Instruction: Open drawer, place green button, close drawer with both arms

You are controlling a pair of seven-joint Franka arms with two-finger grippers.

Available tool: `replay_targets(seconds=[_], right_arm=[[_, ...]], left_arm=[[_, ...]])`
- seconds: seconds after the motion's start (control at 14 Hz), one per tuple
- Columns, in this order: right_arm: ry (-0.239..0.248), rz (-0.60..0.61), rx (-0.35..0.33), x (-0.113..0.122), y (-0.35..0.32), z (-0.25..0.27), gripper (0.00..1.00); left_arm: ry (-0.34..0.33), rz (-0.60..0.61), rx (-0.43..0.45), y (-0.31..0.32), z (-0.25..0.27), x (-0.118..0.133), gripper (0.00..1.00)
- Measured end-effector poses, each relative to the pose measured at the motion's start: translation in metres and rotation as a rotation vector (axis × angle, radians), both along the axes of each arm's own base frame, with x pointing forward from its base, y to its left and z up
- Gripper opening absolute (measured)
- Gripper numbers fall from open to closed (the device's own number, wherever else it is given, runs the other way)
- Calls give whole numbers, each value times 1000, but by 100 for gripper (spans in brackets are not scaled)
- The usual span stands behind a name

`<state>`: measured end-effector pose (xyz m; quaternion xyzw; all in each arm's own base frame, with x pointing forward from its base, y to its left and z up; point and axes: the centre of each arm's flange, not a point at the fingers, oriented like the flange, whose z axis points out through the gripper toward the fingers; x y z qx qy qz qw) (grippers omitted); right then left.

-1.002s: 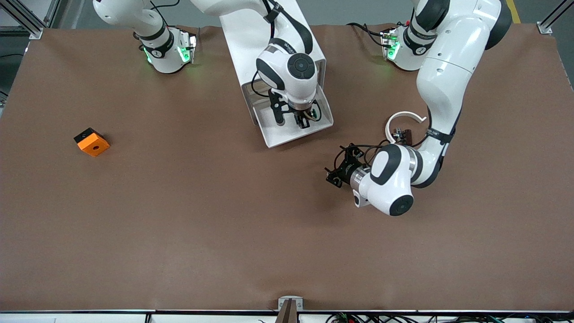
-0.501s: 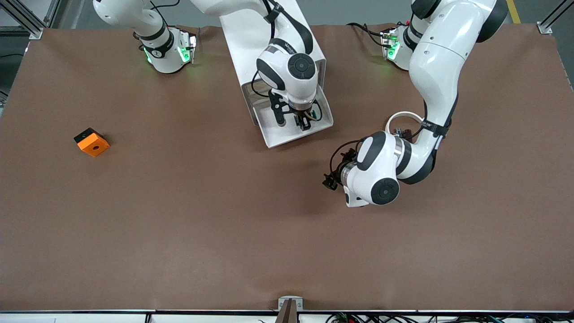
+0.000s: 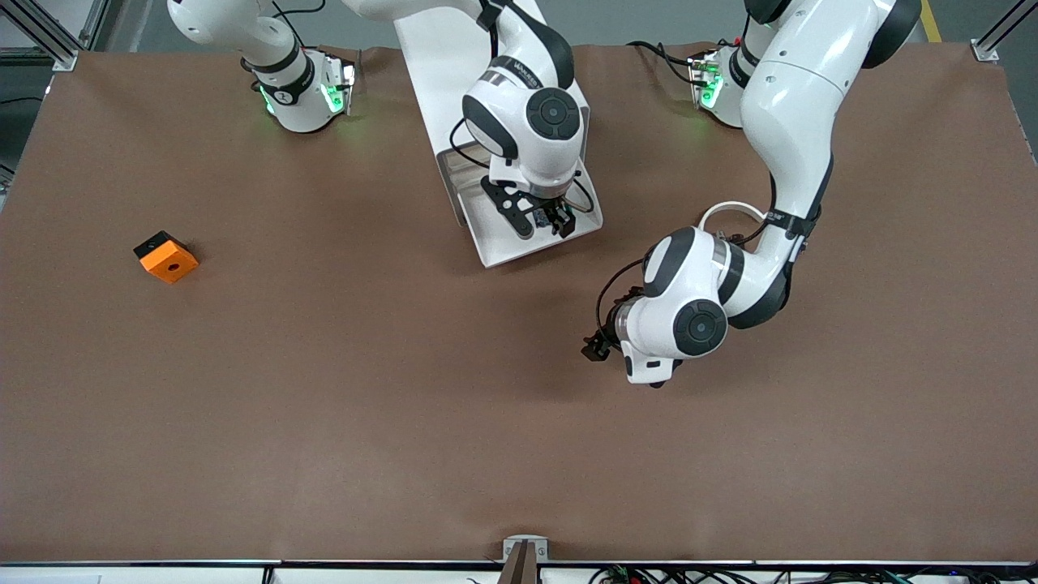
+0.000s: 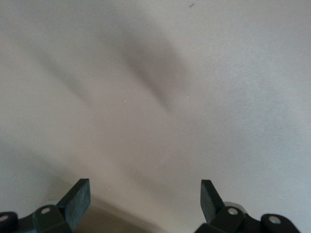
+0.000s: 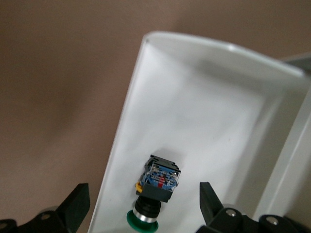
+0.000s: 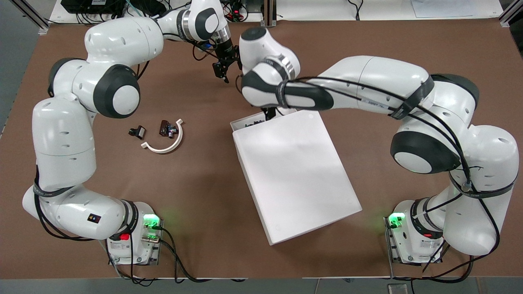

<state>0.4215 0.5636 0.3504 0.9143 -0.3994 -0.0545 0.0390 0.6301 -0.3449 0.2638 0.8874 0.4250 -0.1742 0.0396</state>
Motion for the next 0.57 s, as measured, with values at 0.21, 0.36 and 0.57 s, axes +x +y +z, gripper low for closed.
replay_targets(seconds=[0.21, 0.36, 0.57], right_arm=[[15, 259, -21, 24, -18, 38, 100], [9, 327, 0, 51, -39, 58, 100], [4, 443, 34, 97, -97, 95, 100]], left_arm=[[-24, 10, -6, 2, 1, 4, 100], [-43, -32, 38, 1, -4, 1, 100], [-63, -120, 96, -22, -12, -18, 100]])
